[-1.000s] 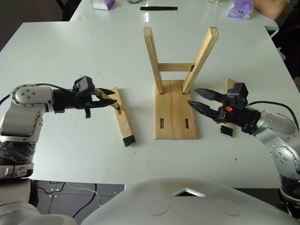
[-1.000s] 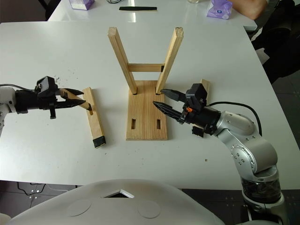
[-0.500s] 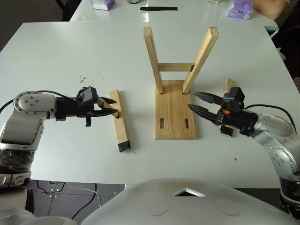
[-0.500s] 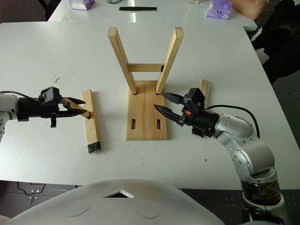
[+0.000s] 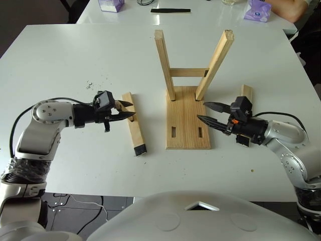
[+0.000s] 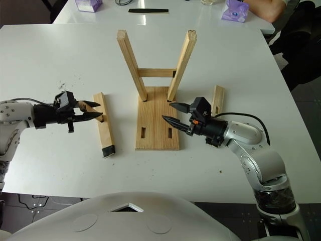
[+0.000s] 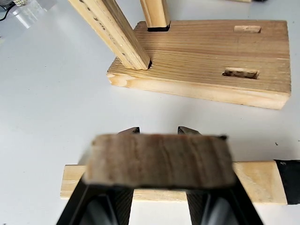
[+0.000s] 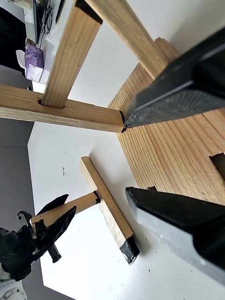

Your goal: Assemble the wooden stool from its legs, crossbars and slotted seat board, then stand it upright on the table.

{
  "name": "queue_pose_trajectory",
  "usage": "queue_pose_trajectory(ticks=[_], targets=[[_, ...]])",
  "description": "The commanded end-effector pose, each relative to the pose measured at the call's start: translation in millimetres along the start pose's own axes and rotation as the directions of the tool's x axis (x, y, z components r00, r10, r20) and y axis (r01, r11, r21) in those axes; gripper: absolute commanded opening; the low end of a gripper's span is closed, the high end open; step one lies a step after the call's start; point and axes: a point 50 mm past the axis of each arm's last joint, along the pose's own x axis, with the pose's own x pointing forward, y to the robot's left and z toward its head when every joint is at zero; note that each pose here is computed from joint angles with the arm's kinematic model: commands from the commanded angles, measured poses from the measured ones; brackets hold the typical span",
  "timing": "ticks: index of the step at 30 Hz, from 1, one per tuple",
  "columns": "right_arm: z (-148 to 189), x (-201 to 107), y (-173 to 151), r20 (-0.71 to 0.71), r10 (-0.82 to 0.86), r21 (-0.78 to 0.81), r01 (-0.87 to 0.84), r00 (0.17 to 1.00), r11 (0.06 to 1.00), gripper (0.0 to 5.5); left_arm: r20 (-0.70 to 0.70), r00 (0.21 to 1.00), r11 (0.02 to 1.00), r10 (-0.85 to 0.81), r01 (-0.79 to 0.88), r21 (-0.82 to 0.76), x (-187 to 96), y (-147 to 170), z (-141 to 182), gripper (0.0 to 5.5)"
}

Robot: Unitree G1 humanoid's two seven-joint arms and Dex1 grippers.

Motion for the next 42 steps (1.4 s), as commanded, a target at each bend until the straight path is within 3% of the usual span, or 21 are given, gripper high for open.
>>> queue_pose_trajectory(ticks=[1, 16, 23, 24, 33, 37, 42], targets=[[-4.2, 1.9, -1.0, -0.031, 0.009, -0.013, -0.009, 0.999, 1.000, 2.33, -0.017, 0.998, 0.966, -0.061, 0.055, -0.253, 15.0, -14.6, -34.3, 1.31], [-8.0, 8.5, 3.4, -0.038, 0.011, -0.008, -0.011, 0.999, 1.000, 2.33, -0.176, 0.974, 0.976, -0.145, 0.112, -0.189, 30.9, -21.0, -42.7, 1.31], [-10.1, 10.3, 2.1, -0.056, 0.001, -0.020, -0.002, 0.998, 1.000, 2.33, -0.141, 0.982, 0.976, -0.129, 0.100, -0.195, 39.4, -20.3, -39.1, 1.31], [-10.4, 10.3, 1.9, -0.059, -0.001, -0.021, -0.001, 0.998, 1.000, 2.33, -0.120, 0.983, 0.974, -0.142, 0.117, -0.194, 39.1, -21.9, -37.9, 1.67], [-10.4, 10.1, -0.2, -0.068, -0.002, -0.032, -0.001, 0.998, 0.999, 2.33, -0.080, 0.994, 0.974, -0.068, 0.049, -0.223, 41.3, -19.2, -48.6, 3.01], [-10.3, 9.5, -0.8, -0.074, -0.001, -0.039, -0.002, 0.997, 0.999, 2.33, 0.126, 0.990, 0.951, -0.063, 0.098, -0.294, 31.6, -15.8, -26.6, 3.47], [-13.1, 7.7, -2.9, -0.091, -0.004, -0.047, -0.001, 0.996, 0.999, 2.33, 0.319, 0.948, 0.947, -0.024, 0.123, -0.295, 12.9, -6.8, 3.6, 3.47]])
